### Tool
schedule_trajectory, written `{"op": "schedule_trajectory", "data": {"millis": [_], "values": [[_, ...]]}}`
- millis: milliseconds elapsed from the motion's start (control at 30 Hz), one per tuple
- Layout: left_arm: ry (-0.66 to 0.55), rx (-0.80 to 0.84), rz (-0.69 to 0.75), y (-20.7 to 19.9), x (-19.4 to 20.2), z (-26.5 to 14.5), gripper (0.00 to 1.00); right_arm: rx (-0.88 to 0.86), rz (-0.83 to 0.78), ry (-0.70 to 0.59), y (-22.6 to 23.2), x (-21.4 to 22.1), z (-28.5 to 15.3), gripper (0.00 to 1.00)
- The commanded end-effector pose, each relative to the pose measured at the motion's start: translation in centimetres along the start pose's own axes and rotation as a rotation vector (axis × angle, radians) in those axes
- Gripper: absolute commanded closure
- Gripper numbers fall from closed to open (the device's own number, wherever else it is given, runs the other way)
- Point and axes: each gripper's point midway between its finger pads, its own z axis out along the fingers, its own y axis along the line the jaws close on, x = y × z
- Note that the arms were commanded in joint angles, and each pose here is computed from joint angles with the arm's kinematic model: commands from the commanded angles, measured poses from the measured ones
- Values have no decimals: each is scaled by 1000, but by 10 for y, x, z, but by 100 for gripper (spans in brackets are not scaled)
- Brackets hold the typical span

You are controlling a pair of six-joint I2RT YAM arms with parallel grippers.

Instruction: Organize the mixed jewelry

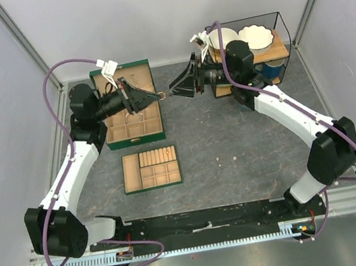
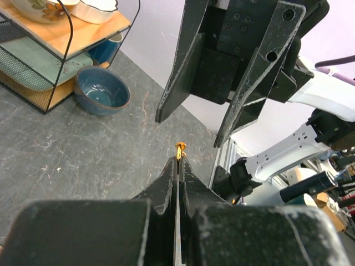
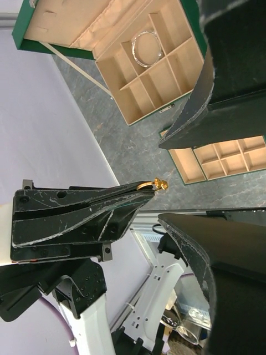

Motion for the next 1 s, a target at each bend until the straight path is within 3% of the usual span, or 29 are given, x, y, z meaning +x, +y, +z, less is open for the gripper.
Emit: {"op": "schedule_trajectory", "data": {"millis": [0,733,967], "values": [[-77,16,44,-14,-18,-3,98,-15,-27,-36,1,-5,8,43],[-146,35,15,-15,-17,-6,98,-71,14,-40,7,8,23,60],[-144,33,14,-13,-15,-5,99,-87,16,-43,11,8,24,75]]}}
